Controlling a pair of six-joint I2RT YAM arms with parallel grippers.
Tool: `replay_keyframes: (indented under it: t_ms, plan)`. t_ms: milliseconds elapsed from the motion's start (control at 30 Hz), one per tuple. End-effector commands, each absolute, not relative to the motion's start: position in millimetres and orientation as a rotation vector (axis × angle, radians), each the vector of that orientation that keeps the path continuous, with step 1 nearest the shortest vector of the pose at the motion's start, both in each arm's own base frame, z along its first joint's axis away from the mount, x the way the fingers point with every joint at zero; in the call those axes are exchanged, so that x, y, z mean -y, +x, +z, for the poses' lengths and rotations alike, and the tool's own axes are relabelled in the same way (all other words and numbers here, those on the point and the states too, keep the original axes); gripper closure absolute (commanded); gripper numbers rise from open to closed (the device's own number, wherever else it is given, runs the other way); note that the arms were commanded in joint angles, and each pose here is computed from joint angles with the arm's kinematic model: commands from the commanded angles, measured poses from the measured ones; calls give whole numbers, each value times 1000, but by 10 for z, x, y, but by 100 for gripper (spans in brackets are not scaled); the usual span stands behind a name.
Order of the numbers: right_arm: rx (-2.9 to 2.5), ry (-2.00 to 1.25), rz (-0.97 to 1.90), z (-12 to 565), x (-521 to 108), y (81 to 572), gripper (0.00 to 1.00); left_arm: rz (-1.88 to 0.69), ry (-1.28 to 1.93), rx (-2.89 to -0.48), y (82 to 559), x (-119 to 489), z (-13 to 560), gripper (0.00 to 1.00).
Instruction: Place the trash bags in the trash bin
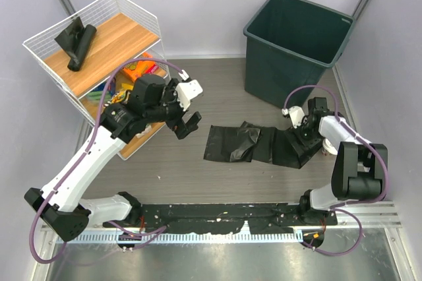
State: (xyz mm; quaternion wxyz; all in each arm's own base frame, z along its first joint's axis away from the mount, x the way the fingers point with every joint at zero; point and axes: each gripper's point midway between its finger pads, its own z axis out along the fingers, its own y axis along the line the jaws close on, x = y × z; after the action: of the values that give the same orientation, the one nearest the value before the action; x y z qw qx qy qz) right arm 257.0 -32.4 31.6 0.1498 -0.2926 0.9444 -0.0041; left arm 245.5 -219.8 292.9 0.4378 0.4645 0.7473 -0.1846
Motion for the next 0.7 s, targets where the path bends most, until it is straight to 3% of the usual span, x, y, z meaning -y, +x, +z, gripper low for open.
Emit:
replay_keyframes:
  t_ms: [0, 100, 167, 367, 533, 667]
  plan:
    - [-2647, -828, -7, 276, 322, 2818, 20, -437, 1141, -1796, 2532, 2242, 3014, 0]
    - [-2657, -834, 19, 200, 312, 2854, 27, -431, 1144, -1800, 2540, 2246, 2981, 1]
    - [-2665, -836, 44, 166, 295, 2841, 39, -428, 1147, -1803, 2541, 2247, 2963, 0]
    - [-2663, -873, 94, 246, 248, 2786, 84, -415, 1151, -1813, 2561, 2239, 2902, 0]
    - [-2624, -874, 97, 440, 218, 2807, 97, -419, 1158, -1820, 2590, 2277, 2827, 0]
    - [-2587, -869, 122, 647, 159, 2799, 98, -424, 1164, -1824, 2591, 2302, 2789, 1]
